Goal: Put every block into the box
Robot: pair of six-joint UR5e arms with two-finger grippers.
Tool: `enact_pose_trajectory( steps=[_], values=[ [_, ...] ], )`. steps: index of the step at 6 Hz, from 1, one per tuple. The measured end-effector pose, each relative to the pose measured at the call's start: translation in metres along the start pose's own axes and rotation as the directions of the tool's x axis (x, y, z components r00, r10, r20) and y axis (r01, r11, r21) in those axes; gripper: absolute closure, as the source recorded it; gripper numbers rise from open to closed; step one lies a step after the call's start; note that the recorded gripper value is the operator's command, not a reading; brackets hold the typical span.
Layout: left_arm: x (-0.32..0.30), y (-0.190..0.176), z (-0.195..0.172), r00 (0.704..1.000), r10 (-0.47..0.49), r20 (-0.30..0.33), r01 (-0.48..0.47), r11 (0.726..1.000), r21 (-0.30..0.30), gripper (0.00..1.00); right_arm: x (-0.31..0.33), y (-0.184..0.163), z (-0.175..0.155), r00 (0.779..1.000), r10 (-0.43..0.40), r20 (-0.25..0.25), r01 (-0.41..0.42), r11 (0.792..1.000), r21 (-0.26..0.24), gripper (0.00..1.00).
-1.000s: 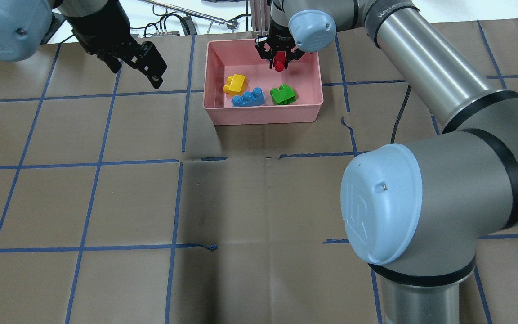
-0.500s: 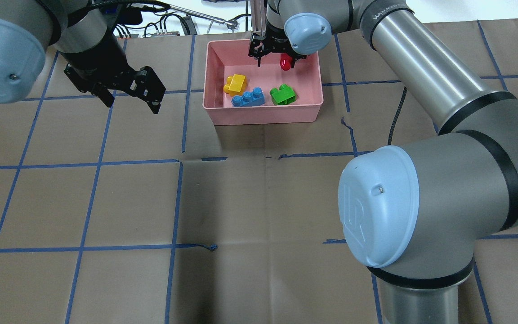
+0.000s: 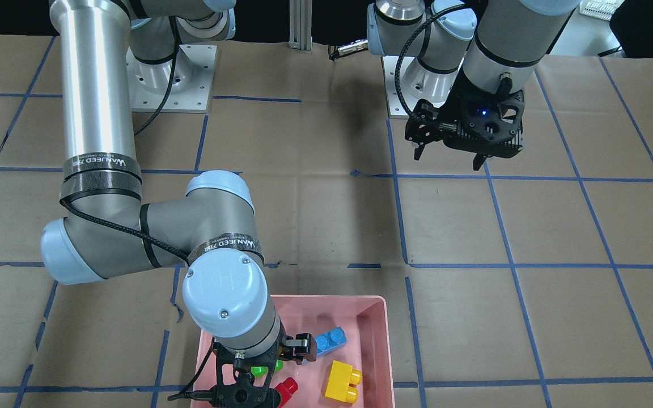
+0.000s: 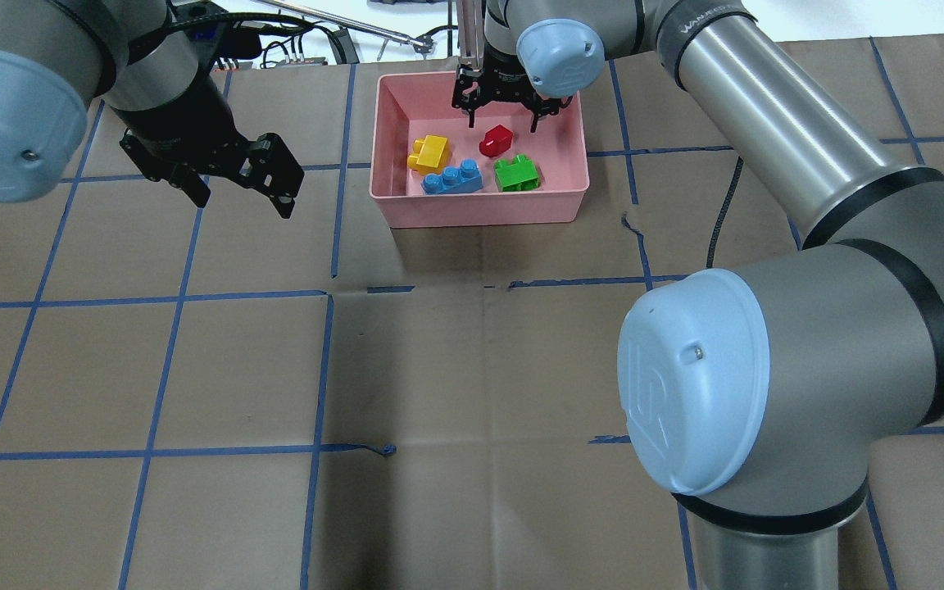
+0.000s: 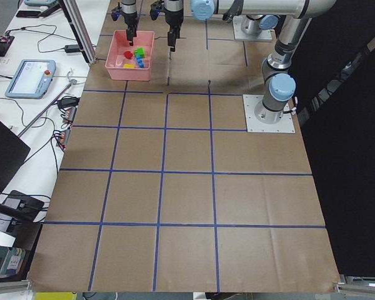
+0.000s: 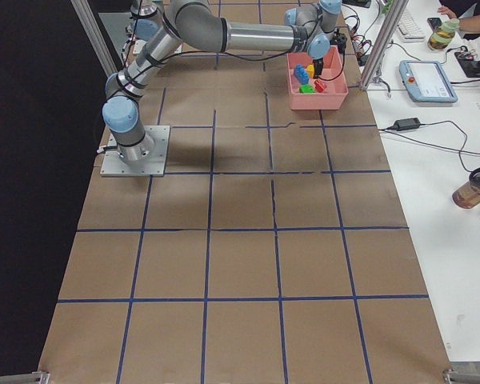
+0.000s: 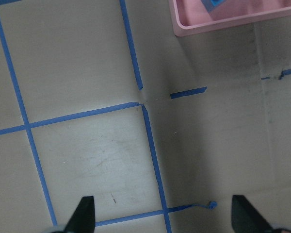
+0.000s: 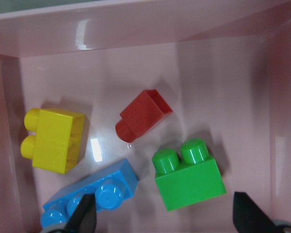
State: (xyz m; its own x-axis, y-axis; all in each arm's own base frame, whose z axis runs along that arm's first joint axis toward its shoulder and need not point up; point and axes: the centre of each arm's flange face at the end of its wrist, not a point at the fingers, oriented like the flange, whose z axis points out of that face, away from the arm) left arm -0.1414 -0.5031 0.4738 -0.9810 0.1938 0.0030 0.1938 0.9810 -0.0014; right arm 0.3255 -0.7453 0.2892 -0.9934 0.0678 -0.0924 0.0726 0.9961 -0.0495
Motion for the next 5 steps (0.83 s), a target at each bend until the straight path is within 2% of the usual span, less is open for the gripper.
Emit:
enact_pose_trajectory(
  steps=[1, 3, 4, 5],
  values=[
    [0.000, 0.000, 0.000, 1.000, 0.001, 0.000, -0.001, 1.000, 0.000, 0.01, 0.003, 0.003, -0.010, 1.000, -0.015, -0.006, 0.015, 1.000, -0.023, 0.00],
    [0.000, 0.000, 0.000, 1.000, 0.002, 0.000, -0.002, 1.000, 0.001, 0.01, 0.038, 0.009, -0.077, 0.998, -0.056, -0.013, 0.056, 0.998, -0.026, 0.00],
    [0.000, 0.000, -0.001, 1.000, 0.002, 0.000, -0.002, 1.000, 0.003, 0.01, 0.076, 0.015, -0.118, 0.998, -0.062, -0.026, 0.061, 0.996, -0.057, 0.01],
    [0.000, 0.000, -0.001, 1.000, 0.002, 0.000, -0.002, 1.000, 0.004, 0.01, 0.111, 0.030, -0.159, 0.997, -0.067, -0.048, 0.061, 0.992, -0.110, 0.09]
  ],
)
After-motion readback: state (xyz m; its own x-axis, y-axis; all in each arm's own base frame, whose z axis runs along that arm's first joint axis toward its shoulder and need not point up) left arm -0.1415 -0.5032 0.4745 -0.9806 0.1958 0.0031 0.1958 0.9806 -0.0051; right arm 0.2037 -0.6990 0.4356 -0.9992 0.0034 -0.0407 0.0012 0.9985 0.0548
